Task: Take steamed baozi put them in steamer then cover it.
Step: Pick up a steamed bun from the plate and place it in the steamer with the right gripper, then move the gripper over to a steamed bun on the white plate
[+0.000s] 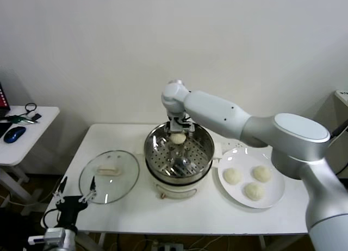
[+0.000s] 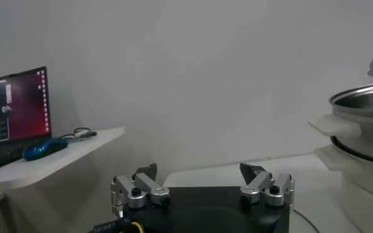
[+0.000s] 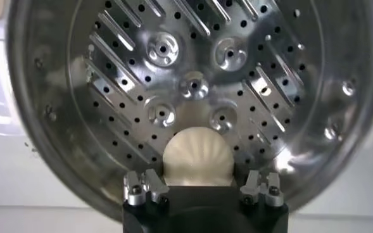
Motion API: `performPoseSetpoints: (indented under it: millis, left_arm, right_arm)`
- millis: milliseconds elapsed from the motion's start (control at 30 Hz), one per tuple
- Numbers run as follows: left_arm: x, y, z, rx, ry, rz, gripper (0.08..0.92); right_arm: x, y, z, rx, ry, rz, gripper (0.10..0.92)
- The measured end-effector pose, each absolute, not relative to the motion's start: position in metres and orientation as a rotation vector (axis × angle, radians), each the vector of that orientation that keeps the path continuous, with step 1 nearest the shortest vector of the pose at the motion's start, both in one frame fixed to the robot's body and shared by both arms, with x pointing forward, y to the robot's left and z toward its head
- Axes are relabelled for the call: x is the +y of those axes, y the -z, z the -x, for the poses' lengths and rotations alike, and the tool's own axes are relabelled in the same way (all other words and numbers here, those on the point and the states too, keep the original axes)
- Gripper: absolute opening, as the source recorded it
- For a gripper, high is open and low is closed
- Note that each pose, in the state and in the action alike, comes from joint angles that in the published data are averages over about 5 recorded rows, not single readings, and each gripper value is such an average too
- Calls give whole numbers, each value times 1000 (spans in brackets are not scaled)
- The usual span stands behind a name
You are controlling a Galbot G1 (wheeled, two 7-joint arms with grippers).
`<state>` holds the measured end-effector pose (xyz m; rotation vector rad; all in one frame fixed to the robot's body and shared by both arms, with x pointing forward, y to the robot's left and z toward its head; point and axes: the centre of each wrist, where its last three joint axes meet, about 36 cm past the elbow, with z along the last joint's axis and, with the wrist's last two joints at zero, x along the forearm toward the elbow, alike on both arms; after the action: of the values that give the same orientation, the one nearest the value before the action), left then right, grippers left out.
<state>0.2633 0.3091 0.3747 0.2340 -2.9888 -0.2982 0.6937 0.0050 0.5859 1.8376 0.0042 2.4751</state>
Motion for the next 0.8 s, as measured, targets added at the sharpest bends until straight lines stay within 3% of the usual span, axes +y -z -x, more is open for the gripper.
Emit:
performPoseSetpoints:
  millis: [300,800]
  left_arm:
    - [304,-372,-265,-2983,310,-215,823]
    - [300,-373,-265,-2980,311,-198,823]
  right_arm:
    - [6,-577,-692,9,-2470,-1837,817]
    - [-19,-614,-690,-62,-2490,-1852,823]
